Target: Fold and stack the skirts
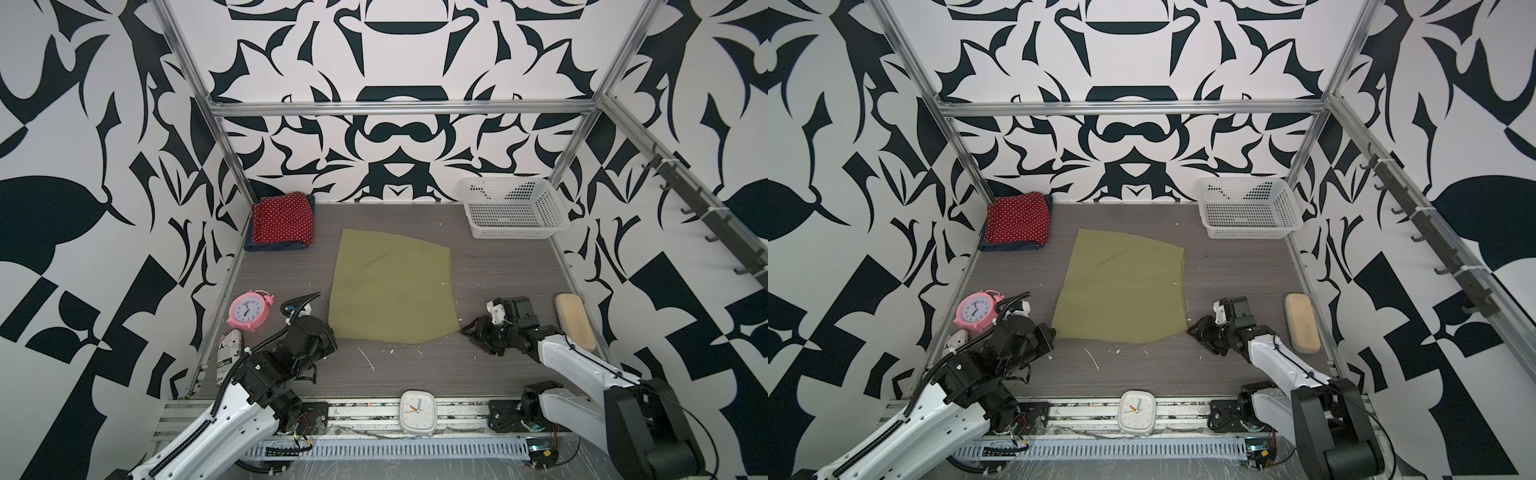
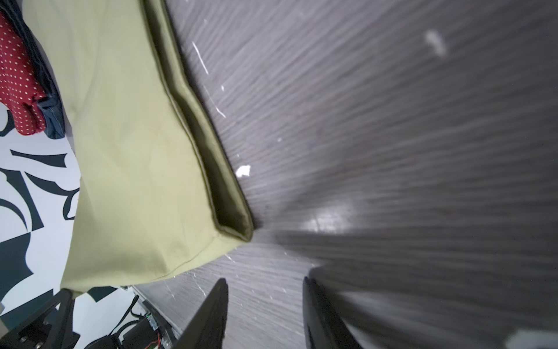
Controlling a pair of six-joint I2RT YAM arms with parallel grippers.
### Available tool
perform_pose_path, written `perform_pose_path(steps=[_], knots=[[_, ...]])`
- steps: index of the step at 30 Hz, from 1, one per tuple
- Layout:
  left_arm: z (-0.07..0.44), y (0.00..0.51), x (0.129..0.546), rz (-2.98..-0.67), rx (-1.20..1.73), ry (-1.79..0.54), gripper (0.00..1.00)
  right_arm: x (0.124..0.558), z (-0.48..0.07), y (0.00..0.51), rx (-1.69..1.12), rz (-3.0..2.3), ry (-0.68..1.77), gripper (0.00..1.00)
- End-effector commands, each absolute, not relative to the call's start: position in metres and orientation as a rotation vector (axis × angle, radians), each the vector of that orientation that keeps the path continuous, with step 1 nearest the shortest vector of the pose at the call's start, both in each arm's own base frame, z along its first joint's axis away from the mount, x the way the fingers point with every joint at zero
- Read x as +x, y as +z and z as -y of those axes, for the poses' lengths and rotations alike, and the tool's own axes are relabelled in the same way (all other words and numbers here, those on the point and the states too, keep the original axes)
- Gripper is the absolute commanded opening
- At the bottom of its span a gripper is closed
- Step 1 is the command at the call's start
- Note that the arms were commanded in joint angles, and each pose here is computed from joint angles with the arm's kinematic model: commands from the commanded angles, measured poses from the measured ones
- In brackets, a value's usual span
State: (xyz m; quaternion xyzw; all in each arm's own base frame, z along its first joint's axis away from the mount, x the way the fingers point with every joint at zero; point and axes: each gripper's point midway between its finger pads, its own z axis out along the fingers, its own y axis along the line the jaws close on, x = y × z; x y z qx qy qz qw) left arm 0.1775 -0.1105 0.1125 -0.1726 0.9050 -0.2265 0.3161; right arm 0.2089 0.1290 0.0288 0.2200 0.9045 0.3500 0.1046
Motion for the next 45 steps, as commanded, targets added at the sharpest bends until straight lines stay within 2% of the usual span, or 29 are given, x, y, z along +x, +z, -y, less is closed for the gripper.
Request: perform_pose_path(steps=[1, 5, 8, 10, 15, 19, 24, 30, 38, 42, 45], knots=[[0.105, 0.105, 0.174, -2.402, -0.446, -0.555, 0.00, 0.218, -0.137, 0.030, 0.631, -2.636, 1.075, 0.46], [0.107, 0.105, 0.176, -2.388, -0.448, -0.576, 0.00, 0.220, -0.142, 0.024, 0.637, -2.629, 1.097, 0.45], [0.104, 0.105, 0.175, -2.389, -0.454, -0.558, 0.00, 0.226, -0.142, 0.022, 0.647, -2.593, 1.095, 0.41], [0.102, 0.106, 0.176, -2.384, -0.455, -0.542, 0.00, 0.231, -0.142, 0.025, 0.640, -2.575, 1.096, 0.36], [0.096, 0.116, 0.178, -2.352, -0.451, -0.518, 0.00, 0.239, -0.141, 0.031, 0.636, -2.552, 1.078, 0.11], [0.091, 0.120, 0.178, -2.332, -0.455, -0.501, 0.00, 0.238, -0.141, 0.030, 0.652, -2.548, 1.082, 0.03], [0.088, 0.123, 0.177, -2.308, -0.451, -0.512, 0.00, 0.233, -0.139, 0.037, 0.658, -2.527, 1.094, 0.00], [0.110, 0.131, 0.174, -2.323, -0.323, -0.623, 0.00, 0.214, -0.136, 0.045, 0.678, -2.523, 1.114, 0.00], [0.133, 0.178, 0.167, -2.278, -0.171, -0.798, 0.00, 0.178, -0.125, 0.086, 0.672, -2.458, 1.125, 0.00], [0.127, 0.196, 0.172, -2.229, -0.139, -0.750, 0.00, 0.184, -0.128, 0.102, 0.671, -2.443, 1.147, 0.00], [0.119, 0.216, 0.185, -2.179, -0.080, -0.617, 0.00, 0.202, -0.128, 0.116, 0.661, -2.399, 1.127, 0.00]])
